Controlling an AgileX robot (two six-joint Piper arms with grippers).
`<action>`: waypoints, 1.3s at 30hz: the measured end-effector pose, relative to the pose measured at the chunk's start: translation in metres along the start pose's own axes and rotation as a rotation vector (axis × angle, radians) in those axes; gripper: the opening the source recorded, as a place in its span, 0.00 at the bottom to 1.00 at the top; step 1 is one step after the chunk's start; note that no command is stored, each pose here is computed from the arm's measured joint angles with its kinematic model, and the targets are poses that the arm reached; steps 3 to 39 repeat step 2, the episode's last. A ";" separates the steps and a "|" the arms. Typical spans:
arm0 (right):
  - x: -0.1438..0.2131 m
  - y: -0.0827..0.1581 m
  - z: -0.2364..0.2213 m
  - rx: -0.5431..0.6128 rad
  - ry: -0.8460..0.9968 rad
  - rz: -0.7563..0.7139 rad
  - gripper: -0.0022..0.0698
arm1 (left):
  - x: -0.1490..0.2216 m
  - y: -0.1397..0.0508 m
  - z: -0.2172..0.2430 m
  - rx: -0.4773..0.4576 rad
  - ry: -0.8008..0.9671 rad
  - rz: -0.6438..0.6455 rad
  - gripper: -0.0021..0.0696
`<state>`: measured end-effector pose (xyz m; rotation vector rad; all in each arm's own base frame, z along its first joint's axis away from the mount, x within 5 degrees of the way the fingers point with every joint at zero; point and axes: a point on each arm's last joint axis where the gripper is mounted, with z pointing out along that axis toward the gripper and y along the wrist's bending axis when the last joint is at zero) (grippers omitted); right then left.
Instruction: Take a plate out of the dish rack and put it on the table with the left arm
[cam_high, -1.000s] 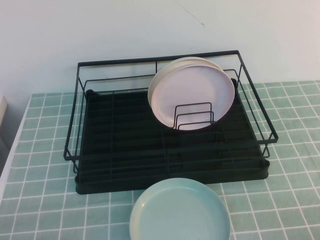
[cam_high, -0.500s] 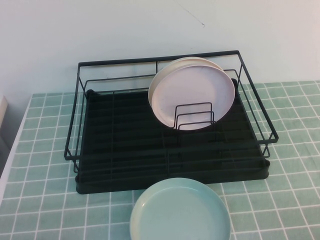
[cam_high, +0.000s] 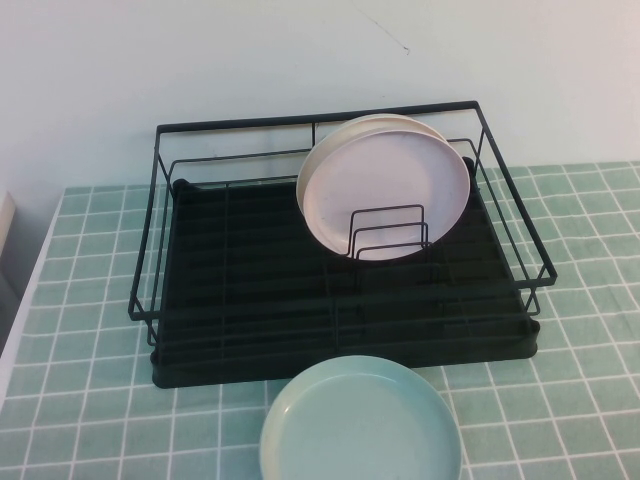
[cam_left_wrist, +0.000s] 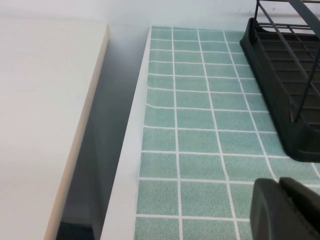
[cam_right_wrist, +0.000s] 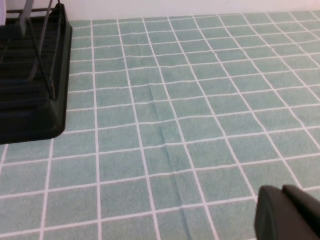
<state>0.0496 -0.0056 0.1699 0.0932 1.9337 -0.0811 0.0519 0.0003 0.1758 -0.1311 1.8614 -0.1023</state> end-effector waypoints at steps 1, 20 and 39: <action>0.000 0.000 0.000 0.000 0.000 0.000 0.03 | 0.000 0.000 0.000 0.000 0.000 0.002 0.03; 0.000 0.000 0.000 0.000 0.000 0.000 0.03 | 0.000 0.000 0.000 0.000 0.000 0.002 0.03; 0.000 0.000 0.000 0.000 0.000 0.000 0.03 | 0.000 0.000 0.000 0.000 0.000 0.002 0.03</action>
